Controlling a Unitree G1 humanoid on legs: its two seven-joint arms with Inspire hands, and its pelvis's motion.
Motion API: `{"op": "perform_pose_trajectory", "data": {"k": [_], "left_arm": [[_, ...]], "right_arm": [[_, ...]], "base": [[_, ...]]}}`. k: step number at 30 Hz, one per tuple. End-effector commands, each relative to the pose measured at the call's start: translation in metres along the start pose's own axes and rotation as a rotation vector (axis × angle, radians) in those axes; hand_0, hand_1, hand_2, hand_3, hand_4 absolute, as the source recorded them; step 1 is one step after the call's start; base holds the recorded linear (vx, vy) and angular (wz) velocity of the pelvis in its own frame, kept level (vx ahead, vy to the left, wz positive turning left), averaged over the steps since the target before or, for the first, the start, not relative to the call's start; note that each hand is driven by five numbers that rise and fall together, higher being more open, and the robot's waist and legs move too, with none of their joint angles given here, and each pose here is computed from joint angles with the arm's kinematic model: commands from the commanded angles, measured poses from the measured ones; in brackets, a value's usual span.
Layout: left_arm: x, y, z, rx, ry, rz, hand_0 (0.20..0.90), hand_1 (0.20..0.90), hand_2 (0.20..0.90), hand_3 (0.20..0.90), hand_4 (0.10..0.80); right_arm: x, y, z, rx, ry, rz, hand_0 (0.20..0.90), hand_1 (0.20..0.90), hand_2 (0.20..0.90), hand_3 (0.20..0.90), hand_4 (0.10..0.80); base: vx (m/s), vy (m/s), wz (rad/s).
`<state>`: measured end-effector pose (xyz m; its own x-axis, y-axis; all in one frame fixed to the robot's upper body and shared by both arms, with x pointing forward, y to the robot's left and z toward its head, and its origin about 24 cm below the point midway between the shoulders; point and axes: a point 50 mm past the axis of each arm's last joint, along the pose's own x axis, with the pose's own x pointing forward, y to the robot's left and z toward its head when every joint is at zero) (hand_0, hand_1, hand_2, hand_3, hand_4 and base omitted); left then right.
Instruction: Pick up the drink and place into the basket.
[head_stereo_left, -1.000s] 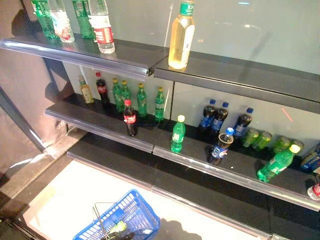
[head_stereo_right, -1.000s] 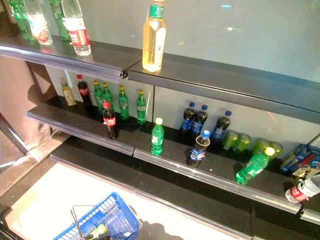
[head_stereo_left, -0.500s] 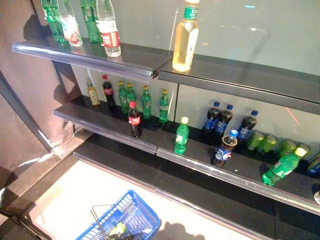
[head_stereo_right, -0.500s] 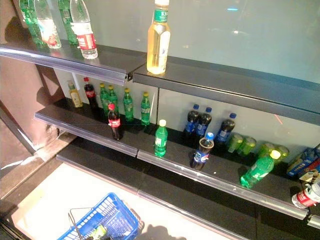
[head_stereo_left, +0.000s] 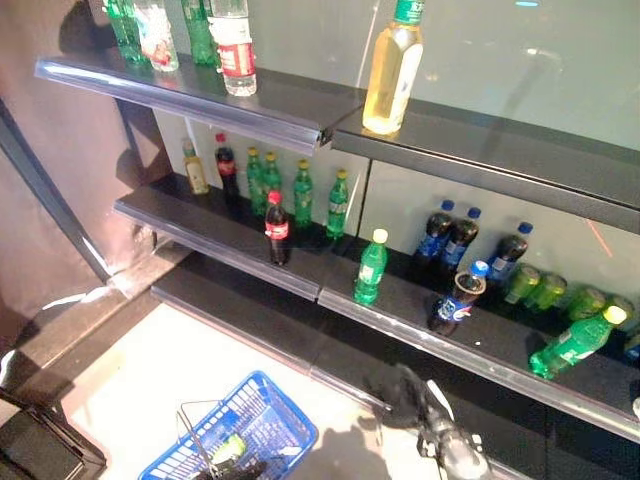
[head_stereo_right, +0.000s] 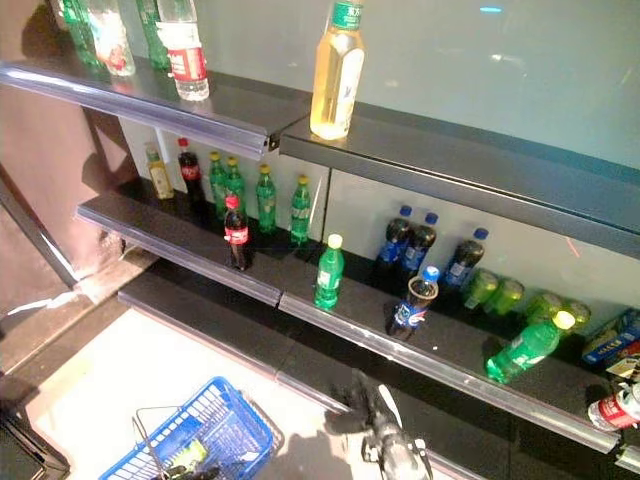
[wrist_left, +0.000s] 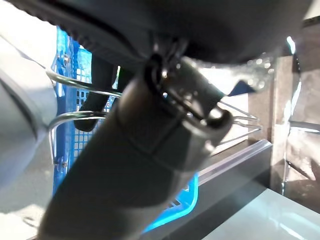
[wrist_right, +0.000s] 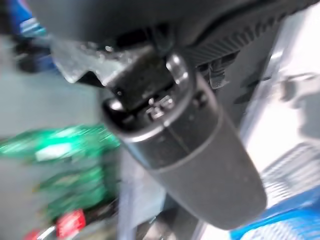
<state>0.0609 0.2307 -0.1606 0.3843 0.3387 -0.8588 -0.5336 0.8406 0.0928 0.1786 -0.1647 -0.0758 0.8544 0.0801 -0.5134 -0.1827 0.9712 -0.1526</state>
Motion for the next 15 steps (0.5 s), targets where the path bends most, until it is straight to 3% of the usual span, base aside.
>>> {"op": "perform_pose_trajectory", "data": {"k": [1,3,4,6,15], "left_arm": [[0.004,-0.023,0.030,0.023,-0.144,-0.089,0.300,0.300,0.300,0.200,0.100],[0.004,-0.022,0.029,0.020,-0.143,-0.088,0.300,0.300,0.300,0.200,0.100],[0.003,-0.019,0.024,0.008,-0.136,-0.083,0.300,0.300,0.300,0.200,0.100],[0.001,-0.018,0.019,0.002,-0.131,-0.081,0.300,0.300,0.300,0.200,0.100],[-0.002,-0.019,0.010,-0.007,-0.116,-0.083,0.300,0.300,0.300,0.200,0.100]], "right_arm": [[0.001,-0.018,0.092,-0.070,-0.390,-0.001,0.900,0.900,0.900,0.900,0.800],[-0.001,-0.019,0.099,-0.072,-0.420,0.001,0.900,0.900,0.900,0.900,0.800],[-0.012,-0.022,0.129,-0.086,-0.568,0.003,0.900,0.900,0.900,0.900,0.800],[-0.019,-0.026,0.145,-0.088,-0.652,-0.015,0.900,0.900,0.900,0.900,0.800],[-0.044,-0.038,0.189,0.004,-0.907,-0.094,0.900,0.900,0.900,0.900,0.800]], "base": [[0.000,0.000,0.00],[0.006,0.020,-0.02],[0.018,0.043,-0.05],[0.029,0.041,-0.06],[0.015,0.011,-0.03]]}}
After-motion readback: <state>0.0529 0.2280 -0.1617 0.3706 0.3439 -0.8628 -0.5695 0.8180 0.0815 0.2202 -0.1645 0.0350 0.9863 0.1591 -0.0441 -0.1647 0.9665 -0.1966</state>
